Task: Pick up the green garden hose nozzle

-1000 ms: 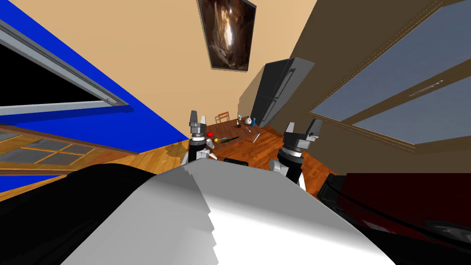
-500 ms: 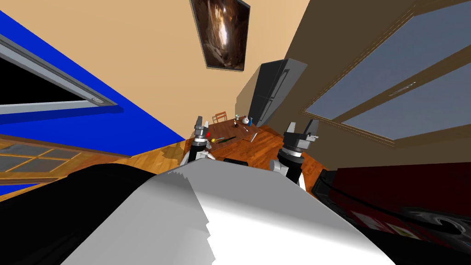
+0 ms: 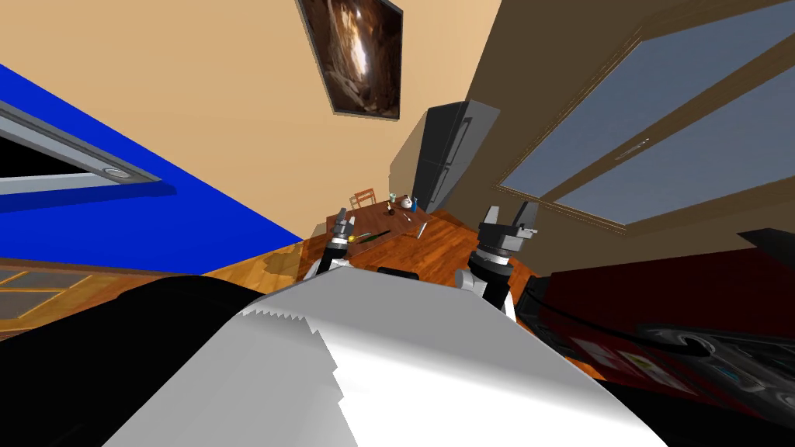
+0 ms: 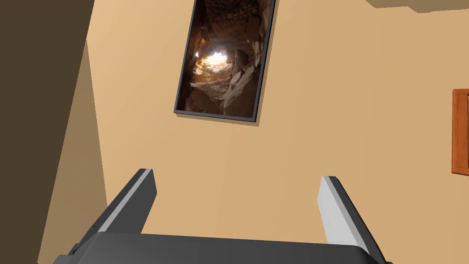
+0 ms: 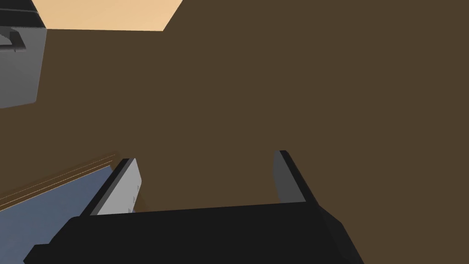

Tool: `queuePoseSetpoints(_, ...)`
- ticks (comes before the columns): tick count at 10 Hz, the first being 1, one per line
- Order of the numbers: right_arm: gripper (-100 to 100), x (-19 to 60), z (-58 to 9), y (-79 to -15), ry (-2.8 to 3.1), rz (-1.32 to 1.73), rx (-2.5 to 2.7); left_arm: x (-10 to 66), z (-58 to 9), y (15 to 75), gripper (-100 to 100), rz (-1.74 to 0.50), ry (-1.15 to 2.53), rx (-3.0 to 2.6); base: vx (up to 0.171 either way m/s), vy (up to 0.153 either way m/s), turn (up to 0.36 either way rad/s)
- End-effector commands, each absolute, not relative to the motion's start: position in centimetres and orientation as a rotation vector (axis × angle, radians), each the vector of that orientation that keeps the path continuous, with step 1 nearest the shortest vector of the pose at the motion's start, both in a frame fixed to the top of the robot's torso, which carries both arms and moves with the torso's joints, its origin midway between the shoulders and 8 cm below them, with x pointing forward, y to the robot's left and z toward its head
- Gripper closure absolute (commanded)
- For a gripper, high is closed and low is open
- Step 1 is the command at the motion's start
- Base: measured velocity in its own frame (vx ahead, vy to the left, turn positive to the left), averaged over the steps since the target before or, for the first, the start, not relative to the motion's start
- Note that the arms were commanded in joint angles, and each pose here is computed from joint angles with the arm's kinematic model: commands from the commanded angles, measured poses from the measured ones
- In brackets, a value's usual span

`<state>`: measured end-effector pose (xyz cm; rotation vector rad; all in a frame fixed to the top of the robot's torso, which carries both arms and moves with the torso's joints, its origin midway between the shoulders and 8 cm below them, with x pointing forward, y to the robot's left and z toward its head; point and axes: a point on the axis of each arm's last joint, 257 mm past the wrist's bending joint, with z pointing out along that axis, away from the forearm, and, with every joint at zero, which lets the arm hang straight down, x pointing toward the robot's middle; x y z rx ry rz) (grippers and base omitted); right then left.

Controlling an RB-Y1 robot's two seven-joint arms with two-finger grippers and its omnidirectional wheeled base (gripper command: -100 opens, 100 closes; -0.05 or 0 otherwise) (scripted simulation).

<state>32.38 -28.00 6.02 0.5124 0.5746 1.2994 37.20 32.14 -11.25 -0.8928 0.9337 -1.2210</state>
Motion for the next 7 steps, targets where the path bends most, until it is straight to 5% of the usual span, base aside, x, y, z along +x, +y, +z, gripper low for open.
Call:
queuePoseSetpoints(1,0,32.4,6.0,-28.0,0.575,1.299,0.512,37.1,-13.0,32.7,-100,-1.219,0.951,-0.940,0.013,-0.081,-0.017)
queuePoseSetpoints(7,0,32.4,6.0,-28.0,0.575,1.299,0.512,35.7,-24.8,37.9,-100,-1.164,1.016,-1.316,0.039,-0.092,-0.116)
